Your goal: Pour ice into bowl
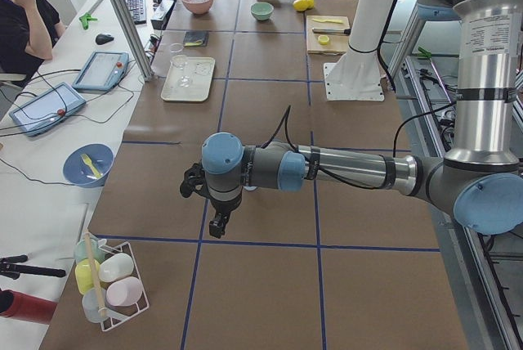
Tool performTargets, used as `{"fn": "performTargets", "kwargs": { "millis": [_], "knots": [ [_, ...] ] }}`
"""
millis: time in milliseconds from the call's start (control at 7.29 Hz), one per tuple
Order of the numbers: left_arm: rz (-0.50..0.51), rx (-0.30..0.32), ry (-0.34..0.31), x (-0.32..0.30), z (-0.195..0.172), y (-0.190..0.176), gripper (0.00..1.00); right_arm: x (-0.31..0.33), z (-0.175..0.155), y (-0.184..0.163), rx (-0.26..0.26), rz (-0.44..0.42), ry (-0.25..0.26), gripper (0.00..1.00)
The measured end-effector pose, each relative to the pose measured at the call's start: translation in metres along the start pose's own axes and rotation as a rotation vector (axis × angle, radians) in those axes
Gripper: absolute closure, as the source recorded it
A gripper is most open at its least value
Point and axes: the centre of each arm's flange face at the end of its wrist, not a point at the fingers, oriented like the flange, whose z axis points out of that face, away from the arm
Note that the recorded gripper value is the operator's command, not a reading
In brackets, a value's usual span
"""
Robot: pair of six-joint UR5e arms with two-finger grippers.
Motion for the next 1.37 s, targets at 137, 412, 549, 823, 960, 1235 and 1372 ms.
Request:
{"fn": "performTargets", "kwargs": {
  "millis": [137, 412, 549, 823, 960, 1235, 1372],
  "knots": [
    [-0.002, -0.003, 0.000, -0.001, 0.001, 0.002, 0.00, 0.038, -0.027, 0.003, -0.006, 0.012, 0.044, 0.00],
    [-0.011, -0.014, 0.003, -0.004, 0.006, 0.008, 0.00, 0.096, -0.071, 0.025, -0.058, 0.103, 0.093, 0.00],
    [-0.017, -0.019, 0.008, -0.006, 0.009, 0.013, 0.00, 0.109, -0.078, 0.043, -0.103, 0.162, 0.099, 0.00],
    [-0.031, -0.033, 0.018, -0.008, 0.015, 0.029, 0.00, 0.112, -0.087, 0.074, -0.147, 0.224, 0.102, 0.00],
    [-0.036, -0.038, 0.019, -0.010, 0.018, 0.033, 0.00, 0.107, -0.091, 0.078, -0.146, 0.230, 0.101, 0.00],
    [-0.041, -0.044, 0.021, -0.012, 0.021, 0.037, 0.00, 0.103, -0.094, 0.082, -0.135, 0.218, 0.092, 0.00],
    [-0.043, -0.046, 0.020, -0.013, 0.022, 0.038, 0.00, 0.101, -0.095, 0.081, -0.128, 0.208, 0.089, 0.00]
  ]
}}
